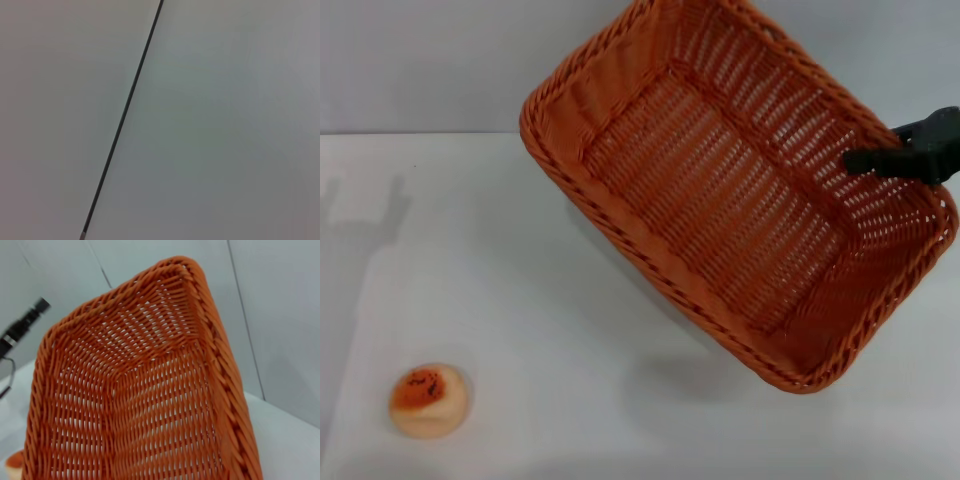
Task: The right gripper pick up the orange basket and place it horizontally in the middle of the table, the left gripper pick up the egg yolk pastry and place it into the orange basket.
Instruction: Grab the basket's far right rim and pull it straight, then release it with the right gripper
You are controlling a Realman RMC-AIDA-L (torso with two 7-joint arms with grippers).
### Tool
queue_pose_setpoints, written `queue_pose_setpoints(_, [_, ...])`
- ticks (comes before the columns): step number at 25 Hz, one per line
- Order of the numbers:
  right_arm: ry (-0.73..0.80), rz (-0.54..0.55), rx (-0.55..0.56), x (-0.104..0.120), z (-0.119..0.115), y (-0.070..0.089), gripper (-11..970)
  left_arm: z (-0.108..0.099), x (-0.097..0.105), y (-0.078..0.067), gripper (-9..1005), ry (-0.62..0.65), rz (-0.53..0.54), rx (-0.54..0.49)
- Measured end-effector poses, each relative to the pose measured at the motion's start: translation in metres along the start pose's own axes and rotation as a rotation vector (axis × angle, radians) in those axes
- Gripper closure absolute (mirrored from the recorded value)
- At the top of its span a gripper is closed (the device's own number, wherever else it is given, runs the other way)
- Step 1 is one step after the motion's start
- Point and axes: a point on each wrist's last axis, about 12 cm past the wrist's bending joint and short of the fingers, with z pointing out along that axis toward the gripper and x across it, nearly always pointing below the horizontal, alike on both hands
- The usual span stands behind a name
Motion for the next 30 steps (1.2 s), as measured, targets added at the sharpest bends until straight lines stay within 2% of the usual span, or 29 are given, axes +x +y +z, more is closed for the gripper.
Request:
queue_pose_setpoints(6, [-0.013,-0.069,-0.031,-0.004,-0.017,0.004,770,0.001,0.000,0.000,137,-0.003,-0.005,0.001])
queue_pose_setpoints(10, [0.045,-0.183,-0.056,-0.026,-0.034,0.009,763,0.004,0.000,-0.002,137,-0.003,-0.006,0.014])
queue_pose_setpoints(16, [0.105,-0.293,-0.098,-0.048,-0.037,0.016,752,0.003,0.001,-0.005,137,0.002,-0.009,0.024])
queue_pose_setpoints(19, [0.136,-0.336,-0.126,-0.059,-0.030,0.020,747,0.001,0.002,-0.007,137,0.013,-0.010,0.043])
queue_pose_setpoints(22, [0.201,-0.382,-0.166,-0.069,-0.007,0.028,741,-0.001,0.002,-0.007,137,0.012,-0.010,0.048])
queue_pose_setpoints(23, [0.201,-0.382,-0.166,-0.069,-0.007,0.028,739,-0.001,0.002,-0.007,137,0.012,-0.010,0.048])
queue_pose_setpoints(27, [0.325,-0.438,-0.203,-0.068,0.030,0.039,732,-0.007,0.002,-0.011,137,0.015,-0.031,0.079])
queue_pose_setpoints(30, [0.365,-0.459,-0.221,-0.066,0.040,0.042,727,-0.009,0.003,-0.011,137,0.020,-0.037,0.082])
